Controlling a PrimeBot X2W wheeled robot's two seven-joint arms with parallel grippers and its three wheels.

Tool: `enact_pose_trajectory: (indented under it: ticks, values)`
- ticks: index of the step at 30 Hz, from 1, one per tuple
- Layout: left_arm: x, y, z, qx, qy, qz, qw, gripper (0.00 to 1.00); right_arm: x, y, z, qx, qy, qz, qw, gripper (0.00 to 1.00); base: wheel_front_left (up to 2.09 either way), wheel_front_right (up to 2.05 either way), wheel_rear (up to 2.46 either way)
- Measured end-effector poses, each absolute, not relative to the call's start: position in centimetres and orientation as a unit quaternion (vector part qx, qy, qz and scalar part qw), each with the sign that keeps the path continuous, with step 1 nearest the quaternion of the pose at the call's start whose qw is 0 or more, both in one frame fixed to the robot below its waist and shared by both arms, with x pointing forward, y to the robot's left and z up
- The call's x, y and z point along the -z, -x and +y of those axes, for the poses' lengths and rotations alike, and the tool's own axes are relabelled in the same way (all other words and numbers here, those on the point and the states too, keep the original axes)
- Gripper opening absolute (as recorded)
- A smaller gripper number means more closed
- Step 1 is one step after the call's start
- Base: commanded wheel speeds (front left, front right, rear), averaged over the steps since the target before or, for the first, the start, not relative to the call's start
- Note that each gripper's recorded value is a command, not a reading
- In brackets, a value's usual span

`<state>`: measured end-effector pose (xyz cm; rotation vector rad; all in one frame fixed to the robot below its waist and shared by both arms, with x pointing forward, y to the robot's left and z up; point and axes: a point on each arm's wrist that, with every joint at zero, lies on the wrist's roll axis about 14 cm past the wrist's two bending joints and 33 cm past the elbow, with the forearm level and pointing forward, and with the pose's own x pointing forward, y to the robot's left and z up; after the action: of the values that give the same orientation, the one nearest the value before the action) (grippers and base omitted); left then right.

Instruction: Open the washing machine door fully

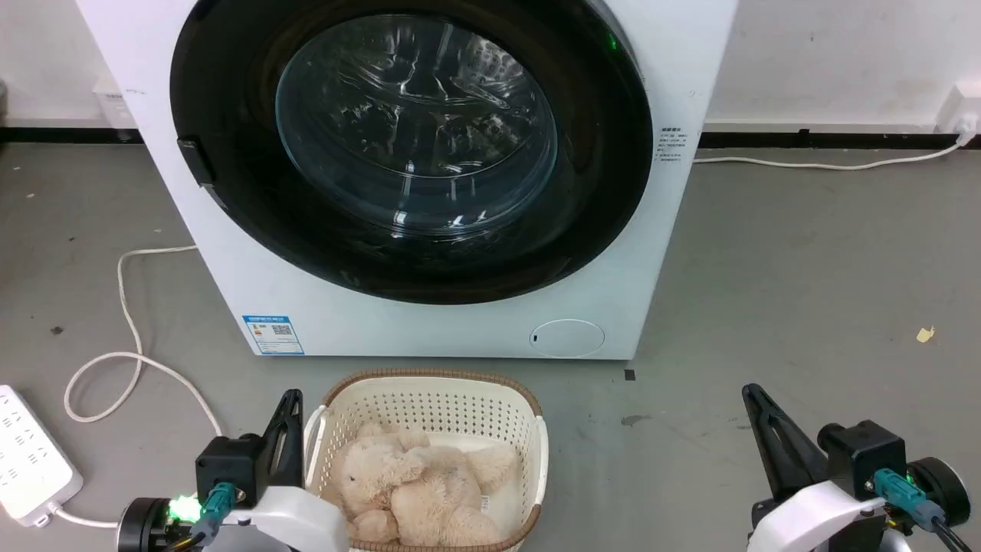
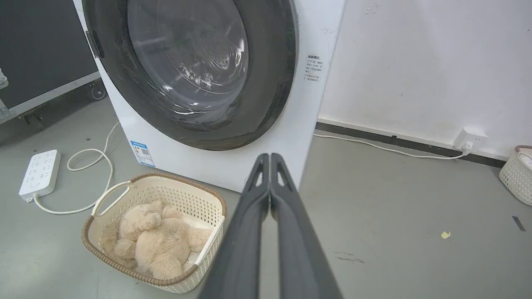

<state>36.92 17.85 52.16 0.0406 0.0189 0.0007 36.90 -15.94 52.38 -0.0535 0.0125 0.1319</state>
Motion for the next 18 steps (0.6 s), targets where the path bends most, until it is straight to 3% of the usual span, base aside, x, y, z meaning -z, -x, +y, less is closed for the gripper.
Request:
enact_pose_trajectory:
  ticks: [18]
  values:
    - [-52.16,-36.92,17.85,0.000,-0.023,0.009,1.000,0.00,-52.38,-36.90,-15.94,-0.066,0.027,0.006,0.997,0.00,0.00,0.00,0.00]
